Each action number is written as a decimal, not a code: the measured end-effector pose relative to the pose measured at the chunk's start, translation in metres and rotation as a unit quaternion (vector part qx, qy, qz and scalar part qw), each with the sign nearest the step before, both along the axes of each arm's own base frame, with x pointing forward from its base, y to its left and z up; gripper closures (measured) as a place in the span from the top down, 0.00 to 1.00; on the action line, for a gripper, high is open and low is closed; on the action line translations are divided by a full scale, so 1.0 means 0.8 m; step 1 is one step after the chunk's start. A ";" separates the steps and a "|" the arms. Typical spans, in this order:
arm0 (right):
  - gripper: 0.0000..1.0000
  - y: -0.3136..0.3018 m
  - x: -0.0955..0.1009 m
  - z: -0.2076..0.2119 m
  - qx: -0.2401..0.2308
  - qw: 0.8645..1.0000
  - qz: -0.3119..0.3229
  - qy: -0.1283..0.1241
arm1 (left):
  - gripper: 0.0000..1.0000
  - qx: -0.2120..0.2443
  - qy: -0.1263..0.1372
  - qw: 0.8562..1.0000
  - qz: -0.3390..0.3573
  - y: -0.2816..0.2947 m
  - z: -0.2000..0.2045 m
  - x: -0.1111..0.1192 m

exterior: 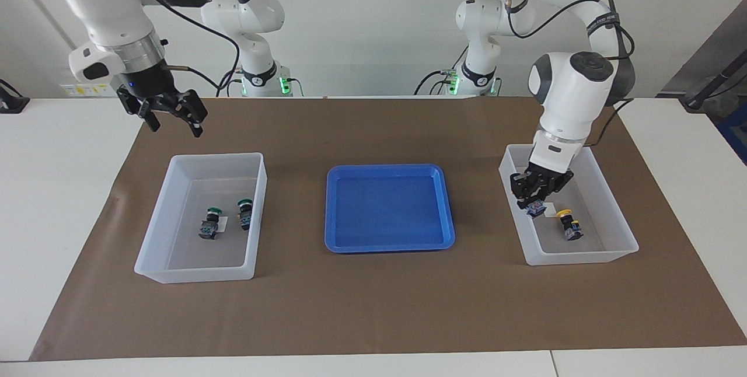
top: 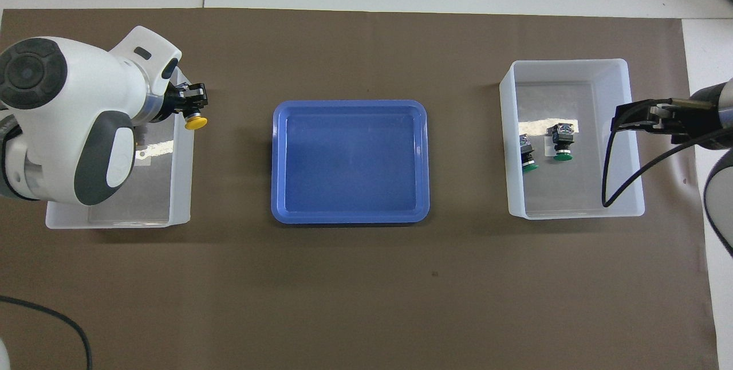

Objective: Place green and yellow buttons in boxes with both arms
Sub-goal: 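Lower the yellow button into the box and open the left gripper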

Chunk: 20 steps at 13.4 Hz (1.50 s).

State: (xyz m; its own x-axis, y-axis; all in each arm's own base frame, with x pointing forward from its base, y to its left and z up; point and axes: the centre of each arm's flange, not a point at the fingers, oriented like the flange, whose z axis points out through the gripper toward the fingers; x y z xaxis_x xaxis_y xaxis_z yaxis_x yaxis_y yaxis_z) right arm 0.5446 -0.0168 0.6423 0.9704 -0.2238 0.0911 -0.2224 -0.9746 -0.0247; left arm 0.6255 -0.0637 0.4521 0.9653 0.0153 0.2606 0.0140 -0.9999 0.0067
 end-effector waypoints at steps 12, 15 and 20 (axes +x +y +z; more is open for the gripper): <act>1.00 -0.006 -0.036 0.035 -0.009 0.999 0.029 0.037 | 0.44 0.018 -0.001 0.998 -0.063 0.085 -0.098 -0.038; 1.00 -0.005 -0.036 0.034 -0.009 0.999 0.030 0.038 | 0.44 0.020 -0.036 0.997 -0.063 0.084 -0.124 -0.046; 1.00 -0.004 -0.036 0.034 -0.009 0.999 0.031 0.038 | 0.44 0.021 -0.077 0.994 -0.071 0.069 -0.155 -0.039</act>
